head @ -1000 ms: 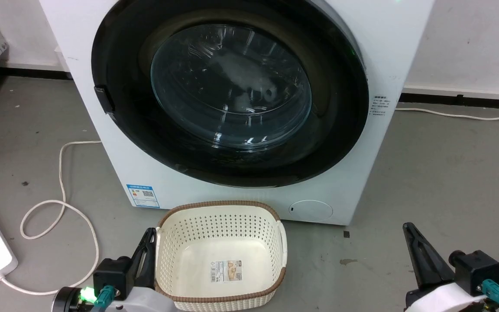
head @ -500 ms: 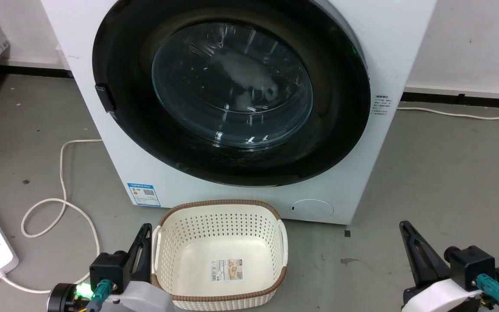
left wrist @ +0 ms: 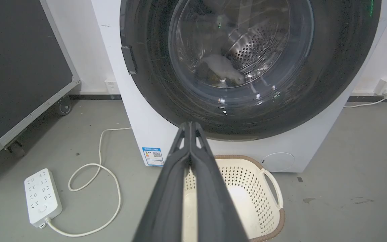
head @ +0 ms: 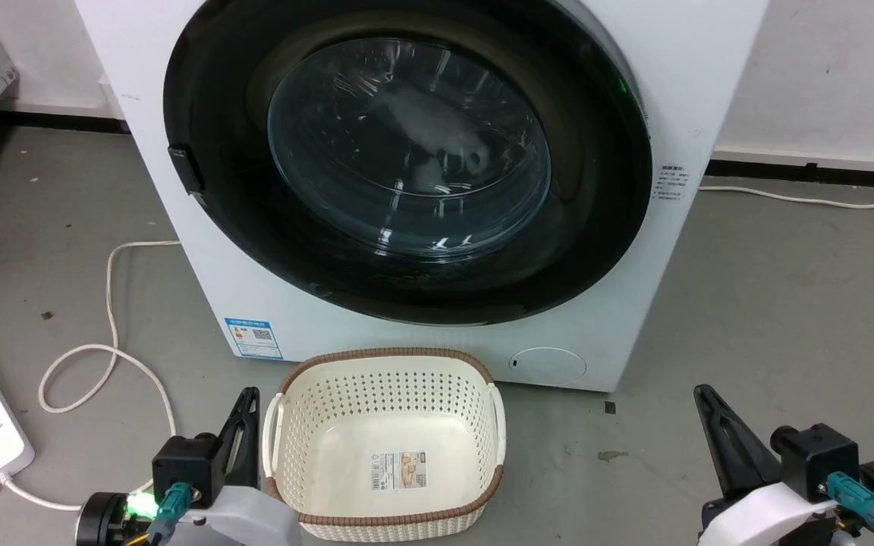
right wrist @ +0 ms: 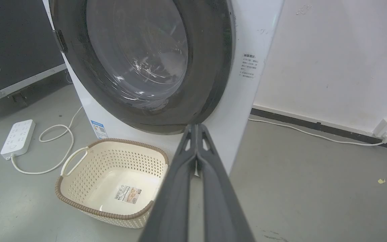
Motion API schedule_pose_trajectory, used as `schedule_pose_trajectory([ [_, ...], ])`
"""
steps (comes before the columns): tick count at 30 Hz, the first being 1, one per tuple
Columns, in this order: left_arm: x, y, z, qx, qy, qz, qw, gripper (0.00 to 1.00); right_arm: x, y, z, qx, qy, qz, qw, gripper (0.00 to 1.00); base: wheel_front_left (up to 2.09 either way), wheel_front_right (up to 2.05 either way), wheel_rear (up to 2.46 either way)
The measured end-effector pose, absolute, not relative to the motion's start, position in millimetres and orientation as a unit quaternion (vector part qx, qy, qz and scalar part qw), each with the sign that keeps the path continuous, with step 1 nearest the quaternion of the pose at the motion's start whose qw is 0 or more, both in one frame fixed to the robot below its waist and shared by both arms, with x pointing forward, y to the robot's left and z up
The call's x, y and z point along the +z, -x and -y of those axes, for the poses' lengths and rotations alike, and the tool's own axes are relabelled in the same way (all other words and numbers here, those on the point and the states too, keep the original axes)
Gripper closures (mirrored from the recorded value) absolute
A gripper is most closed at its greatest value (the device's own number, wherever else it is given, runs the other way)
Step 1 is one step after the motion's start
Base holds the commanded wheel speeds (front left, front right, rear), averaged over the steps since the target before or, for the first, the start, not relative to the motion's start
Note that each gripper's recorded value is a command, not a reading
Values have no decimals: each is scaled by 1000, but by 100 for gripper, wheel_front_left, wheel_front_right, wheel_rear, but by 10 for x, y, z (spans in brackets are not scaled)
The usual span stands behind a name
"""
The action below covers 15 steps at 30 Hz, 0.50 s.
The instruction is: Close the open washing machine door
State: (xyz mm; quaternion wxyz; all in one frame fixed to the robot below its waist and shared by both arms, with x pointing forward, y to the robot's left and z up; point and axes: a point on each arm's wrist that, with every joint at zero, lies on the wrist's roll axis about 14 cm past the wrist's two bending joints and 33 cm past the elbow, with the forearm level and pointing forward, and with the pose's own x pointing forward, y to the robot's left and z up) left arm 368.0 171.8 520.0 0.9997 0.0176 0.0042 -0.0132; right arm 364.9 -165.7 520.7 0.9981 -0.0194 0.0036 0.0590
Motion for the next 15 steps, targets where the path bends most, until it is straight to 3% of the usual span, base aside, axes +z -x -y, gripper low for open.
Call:
schedule_pose_trajectory([
  [15,5212,-3692,-1772,-2,-25,-10,1000,100,5206,-3683,1614,65,23,-11,998,100,0,0,0],
])
